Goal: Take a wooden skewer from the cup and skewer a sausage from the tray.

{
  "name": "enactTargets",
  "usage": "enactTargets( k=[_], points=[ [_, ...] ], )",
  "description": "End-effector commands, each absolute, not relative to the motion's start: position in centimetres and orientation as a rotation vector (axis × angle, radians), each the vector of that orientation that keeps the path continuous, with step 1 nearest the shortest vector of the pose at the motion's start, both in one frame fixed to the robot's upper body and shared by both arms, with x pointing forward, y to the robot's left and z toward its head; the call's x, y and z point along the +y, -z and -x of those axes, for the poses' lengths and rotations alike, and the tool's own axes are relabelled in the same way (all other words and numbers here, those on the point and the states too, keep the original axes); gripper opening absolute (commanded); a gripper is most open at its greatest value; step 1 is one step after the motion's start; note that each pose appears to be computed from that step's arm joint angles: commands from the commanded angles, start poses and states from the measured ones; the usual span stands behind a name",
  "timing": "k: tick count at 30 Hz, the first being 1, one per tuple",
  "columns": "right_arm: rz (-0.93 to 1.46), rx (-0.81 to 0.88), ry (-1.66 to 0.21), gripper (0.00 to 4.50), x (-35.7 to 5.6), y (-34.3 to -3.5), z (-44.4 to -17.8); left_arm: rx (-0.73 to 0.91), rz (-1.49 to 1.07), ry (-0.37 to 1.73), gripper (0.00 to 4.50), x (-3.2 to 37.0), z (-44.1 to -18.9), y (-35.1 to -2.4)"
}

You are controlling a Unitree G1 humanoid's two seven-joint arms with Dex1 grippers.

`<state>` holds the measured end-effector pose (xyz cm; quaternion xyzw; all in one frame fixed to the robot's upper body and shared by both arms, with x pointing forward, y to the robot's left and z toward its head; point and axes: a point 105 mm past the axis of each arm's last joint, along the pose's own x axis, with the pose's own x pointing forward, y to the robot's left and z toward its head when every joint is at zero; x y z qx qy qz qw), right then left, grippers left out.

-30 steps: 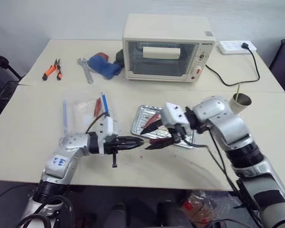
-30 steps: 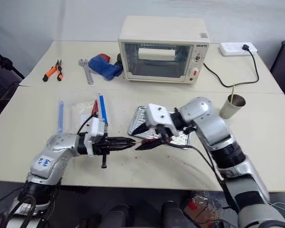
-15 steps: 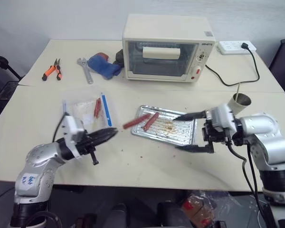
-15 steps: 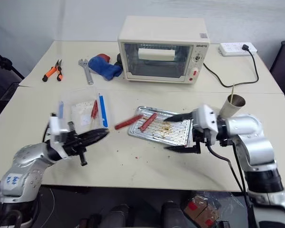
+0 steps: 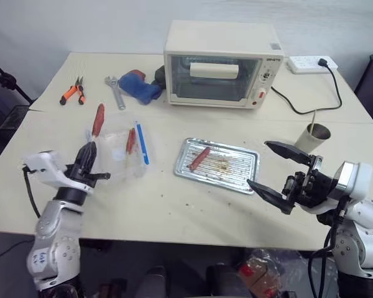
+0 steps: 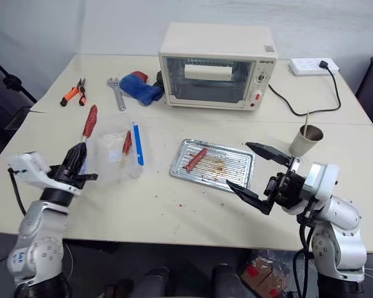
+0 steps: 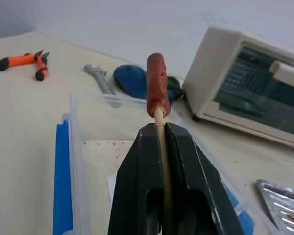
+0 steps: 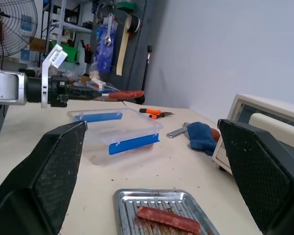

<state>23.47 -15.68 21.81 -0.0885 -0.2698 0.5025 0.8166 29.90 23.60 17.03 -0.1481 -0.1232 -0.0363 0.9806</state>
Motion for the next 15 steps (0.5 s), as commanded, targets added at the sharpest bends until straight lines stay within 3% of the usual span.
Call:
enactTargets(
  k=[1, 5, 8, 15],
  points=[
    [0.187, -0.597, -1.126, 4.5, -15.7, -22.9, -22.6, -0.268, 0.252, 0.101, 0.77, 22.6, -30.4, -17.8],
    [0.195, -0.516, -1.166, 4.5, -15.9, -21.9, -22.3, -0.335, 0.188, 0.23, 1.93, 21.8, -30.2, -19.5],
    [0.223, -0.463, -1.173, 4.5, -16.1, -21.5, -22.6, -0.317, -0.085, 0.522, 2.87, 20.2, -28.2, -20.3],
    [0.303, -0.257, -1.241, 4.5, -18.0, -18.4, -23.3, 0.026, -0.535, 1.045, 2.87, 20.0, -23.9, -15.7]
  ],
)
